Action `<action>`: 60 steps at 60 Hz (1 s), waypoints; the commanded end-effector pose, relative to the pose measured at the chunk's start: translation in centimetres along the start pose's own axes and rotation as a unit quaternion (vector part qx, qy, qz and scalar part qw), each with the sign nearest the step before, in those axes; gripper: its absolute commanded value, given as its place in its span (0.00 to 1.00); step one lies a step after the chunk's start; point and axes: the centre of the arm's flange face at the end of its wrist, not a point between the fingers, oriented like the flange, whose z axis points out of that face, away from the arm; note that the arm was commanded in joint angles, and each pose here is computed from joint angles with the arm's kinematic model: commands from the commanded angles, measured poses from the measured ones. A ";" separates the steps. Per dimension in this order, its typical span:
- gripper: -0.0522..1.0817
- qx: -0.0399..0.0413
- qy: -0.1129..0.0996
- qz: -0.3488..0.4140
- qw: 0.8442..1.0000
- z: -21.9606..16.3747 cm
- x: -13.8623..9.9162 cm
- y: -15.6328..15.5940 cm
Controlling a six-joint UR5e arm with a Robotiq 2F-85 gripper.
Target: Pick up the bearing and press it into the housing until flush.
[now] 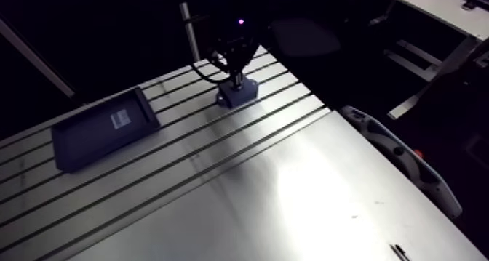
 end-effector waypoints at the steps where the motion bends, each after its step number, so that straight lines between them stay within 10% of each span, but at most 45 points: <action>1: 1.00 0.001 -0.002 0.000 1.000 0.3 0.0 0.1; 60: 1.00 0.003 -0.001 -0.002 1.000 1.2 0.1 0.0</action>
